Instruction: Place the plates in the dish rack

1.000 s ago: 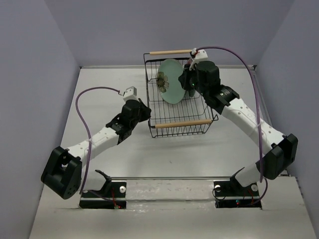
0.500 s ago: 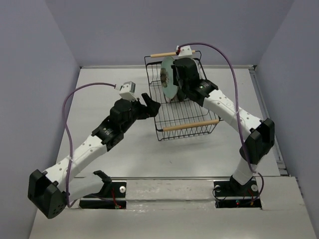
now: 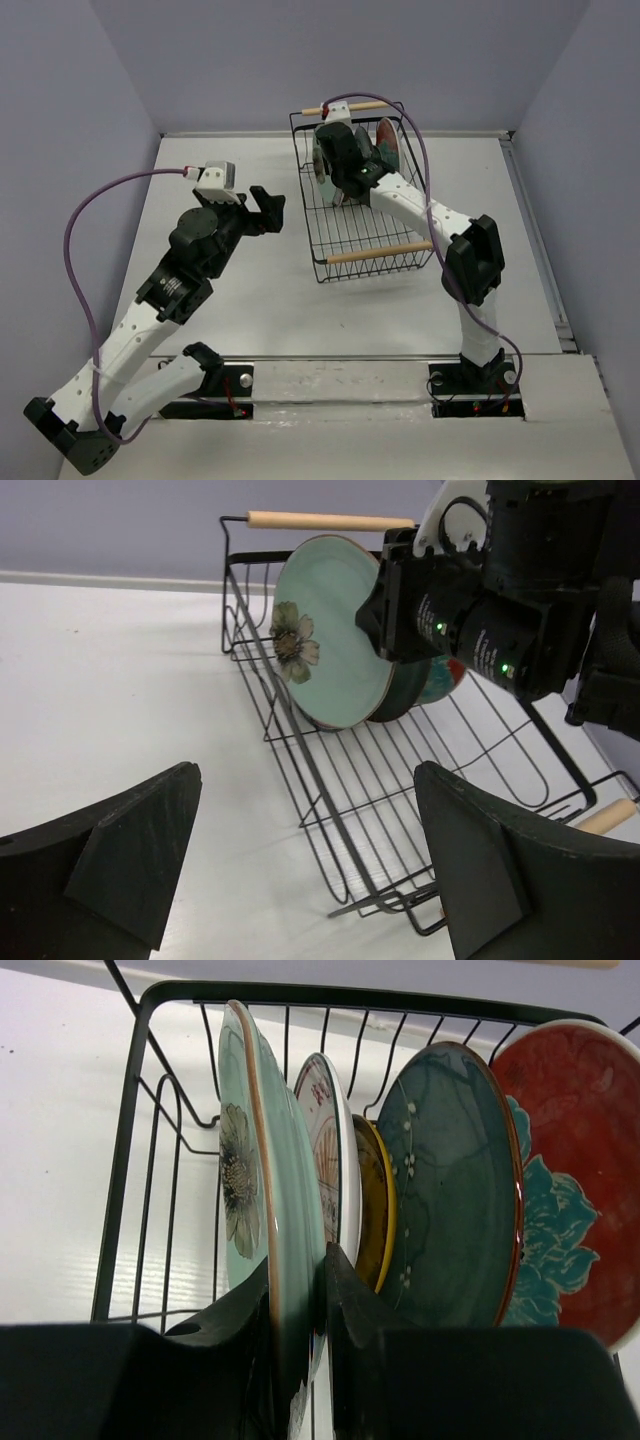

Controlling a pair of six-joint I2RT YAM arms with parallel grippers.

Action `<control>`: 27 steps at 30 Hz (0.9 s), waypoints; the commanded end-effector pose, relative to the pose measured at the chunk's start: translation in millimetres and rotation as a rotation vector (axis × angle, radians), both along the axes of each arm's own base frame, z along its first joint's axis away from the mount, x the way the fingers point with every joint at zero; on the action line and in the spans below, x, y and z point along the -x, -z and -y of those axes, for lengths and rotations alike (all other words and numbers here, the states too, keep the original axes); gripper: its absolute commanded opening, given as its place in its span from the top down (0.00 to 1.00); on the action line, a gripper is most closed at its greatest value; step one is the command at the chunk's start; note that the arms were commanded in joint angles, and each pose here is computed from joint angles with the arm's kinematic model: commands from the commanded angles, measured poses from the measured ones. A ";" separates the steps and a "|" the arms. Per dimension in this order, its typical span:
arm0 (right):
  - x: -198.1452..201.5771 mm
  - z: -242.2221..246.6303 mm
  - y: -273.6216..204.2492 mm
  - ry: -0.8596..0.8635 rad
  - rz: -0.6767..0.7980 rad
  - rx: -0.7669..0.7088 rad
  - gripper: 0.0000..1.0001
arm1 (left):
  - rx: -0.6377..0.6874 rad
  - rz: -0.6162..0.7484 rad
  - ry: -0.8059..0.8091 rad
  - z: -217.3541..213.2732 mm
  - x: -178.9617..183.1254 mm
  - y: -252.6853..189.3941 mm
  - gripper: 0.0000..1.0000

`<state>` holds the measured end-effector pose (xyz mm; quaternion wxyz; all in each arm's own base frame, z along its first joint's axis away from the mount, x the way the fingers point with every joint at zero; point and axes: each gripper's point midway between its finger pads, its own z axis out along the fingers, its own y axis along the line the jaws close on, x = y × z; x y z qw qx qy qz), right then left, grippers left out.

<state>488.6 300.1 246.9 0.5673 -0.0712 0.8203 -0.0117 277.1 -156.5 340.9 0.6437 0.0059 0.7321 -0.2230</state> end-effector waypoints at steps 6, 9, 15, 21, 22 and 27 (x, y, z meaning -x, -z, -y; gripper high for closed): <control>-25.5 -17.9 -71.1 0.069 0.209 -0.109 0.93 | -0.031 0.078 -0.143 -40.8 8.0 11.3 0.01; -30.2 -20.3 -66.2 0.078 0.206 -0.101 0.93 | -0.023 0.089 -0.145 -42.0 9.5 9.5 0.01; -33.0 -22.8 -56.9 0.104 0.204 -0.075 0.93 | -0.016 0.092 -0.124 -39.2 11.9 9.5 0.01; -37.6 -24.5 -49.2 0.113 0.201 -0.057 0.93 | -0.013 0.093 -0.112 -37.0 12.5 9.2 0.01; -38.1 -25.5 -49.3 0.110 0.202 -0.059 0.93 | -0.014 0.092 -0.113 -37.4 12.3 9.5 0.01; -42.3 -30.5 -43.6 0.107 0.199 -0.063 0.93 | -0.014 0.092 -0.110 -36.9 12.8 9.8 0.01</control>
